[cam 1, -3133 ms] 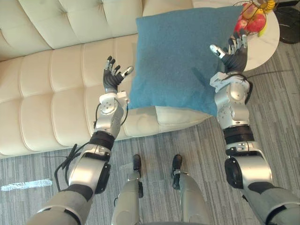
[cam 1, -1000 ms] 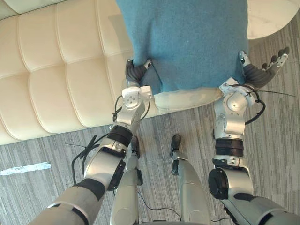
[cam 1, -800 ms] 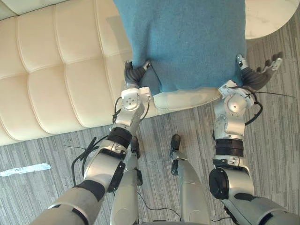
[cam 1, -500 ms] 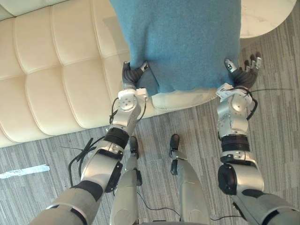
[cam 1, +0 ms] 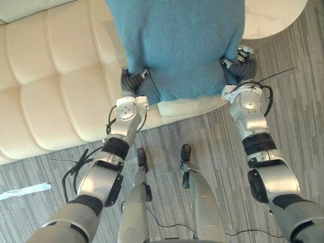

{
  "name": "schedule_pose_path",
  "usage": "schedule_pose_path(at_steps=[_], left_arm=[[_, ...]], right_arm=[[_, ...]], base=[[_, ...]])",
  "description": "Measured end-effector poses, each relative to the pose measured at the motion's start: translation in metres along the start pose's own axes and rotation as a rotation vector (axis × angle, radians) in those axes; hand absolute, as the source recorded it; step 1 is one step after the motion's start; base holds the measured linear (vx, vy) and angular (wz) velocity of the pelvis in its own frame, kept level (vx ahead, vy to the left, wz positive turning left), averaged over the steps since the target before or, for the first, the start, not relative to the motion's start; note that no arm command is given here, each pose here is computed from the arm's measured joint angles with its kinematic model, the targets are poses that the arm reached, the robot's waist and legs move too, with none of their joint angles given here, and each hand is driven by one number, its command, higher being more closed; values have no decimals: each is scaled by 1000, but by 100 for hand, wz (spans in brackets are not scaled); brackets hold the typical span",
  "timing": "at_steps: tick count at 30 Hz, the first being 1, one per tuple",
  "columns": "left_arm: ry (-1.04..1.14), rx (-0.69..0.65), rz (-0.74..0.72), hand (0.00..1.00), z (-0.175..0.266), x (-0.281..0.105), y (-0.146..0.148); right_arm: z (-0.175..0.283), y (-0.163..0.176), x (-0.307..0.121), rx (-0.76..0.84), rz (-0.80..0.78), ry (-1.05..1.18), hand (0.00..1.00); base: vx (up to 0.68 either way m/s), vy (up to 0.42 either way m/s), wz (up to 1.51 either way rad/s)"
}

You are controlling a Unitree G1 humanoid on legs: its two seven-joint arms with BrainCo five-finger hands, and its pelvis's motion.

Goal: Pick up cushions and gather them together orderly.

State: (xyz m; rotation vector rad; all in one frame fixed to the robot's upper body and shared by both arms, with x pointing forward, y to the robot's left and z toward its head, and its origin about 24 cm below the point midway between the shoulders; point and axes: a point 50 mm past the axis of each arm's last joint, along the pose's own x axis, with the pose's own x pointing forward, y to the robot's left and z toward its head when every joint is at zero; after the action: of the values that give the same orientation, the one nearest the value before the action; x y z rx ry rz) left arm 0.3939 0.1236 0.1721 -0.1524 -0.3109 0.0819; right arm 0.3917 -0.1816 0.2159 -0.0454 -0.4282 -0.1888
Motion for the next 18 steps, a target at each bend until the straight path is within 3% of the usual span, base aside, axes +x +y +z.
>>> schedule_pose_path(at_steps=[10,18], left_arm=[[24,-76,-25,100,-21,-36,-6],[29,-151,-45,100,-33,-87,1]], right_arm=[[-47,-3,-56,38,2,111,100],[-77,-2,-133,167,-53,225,100]], base=[[-12,-16,7],[20,-10,-2]])
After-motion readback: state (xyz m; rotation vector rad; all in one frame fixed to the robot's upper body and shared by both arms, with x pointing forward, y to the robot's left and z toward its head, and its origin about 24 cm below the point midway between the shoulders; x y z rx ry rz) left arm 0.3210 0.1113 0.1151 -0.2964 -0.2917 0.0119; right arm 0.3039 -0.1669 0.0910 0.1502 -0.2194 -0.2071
